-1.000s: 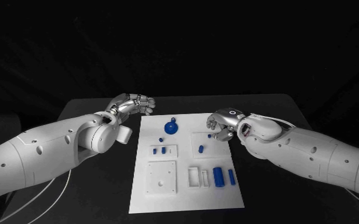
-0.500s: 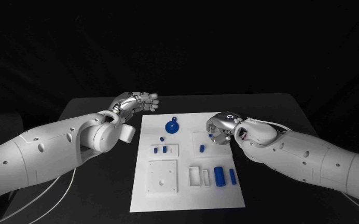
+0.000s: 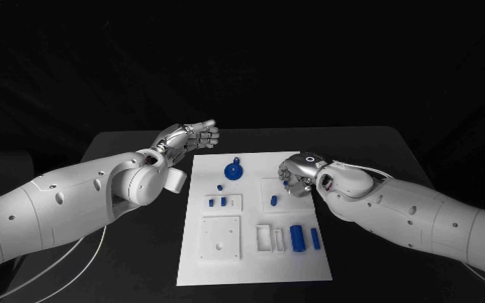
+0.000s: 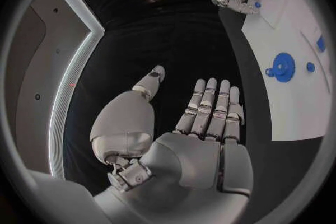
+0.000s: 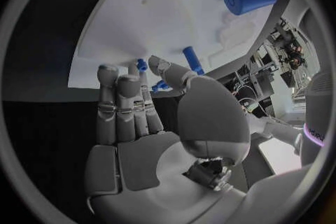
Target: Assemble the parts on the task board
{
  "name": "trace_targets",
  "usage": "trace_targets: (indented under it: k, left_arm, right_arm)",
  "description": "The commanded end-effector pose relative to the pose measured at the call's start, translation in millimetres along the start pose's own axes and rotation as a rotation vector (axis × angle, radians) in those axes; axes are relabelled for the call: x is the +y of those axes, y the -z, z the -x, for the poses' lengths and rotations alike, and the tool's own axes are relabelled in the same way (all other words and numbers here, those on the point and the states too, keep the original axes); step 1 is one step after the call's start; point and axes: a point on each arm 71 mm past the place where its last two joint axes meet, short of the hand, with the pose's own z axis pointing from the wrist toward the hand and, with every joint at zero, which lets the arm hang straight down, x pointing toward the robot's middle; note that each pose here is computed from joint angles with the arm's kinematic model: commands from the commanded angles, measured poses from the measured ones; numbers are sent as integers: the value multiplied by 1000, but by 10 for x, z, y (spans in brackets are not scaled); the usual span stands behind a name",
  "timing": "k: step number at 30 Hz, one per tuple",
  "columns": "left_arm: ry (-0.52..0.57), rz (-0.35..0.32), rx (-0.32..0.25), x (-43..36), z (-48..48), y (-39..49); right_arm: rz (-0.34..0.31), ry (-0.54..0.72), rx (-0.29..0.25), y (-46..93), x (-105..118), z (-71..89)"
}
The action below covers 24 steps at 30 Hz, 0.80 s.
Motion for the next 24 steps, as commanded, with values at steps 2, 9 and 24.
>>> trace_targets:
  k: [2, 9, 24]
  left_arm:
    - [1, -8, 26, -18, -37, -9]
    - [1, -10, 26, -20, -42, -9]
    - [1, -12, 30, -24, -39, 0]
  right_arm:
    - [5, 51, 25, 4, 39, -77]
    - [1, 85, 19, -6, 73, -114]
    - [-5, 181, 0, -14, 150, -190]
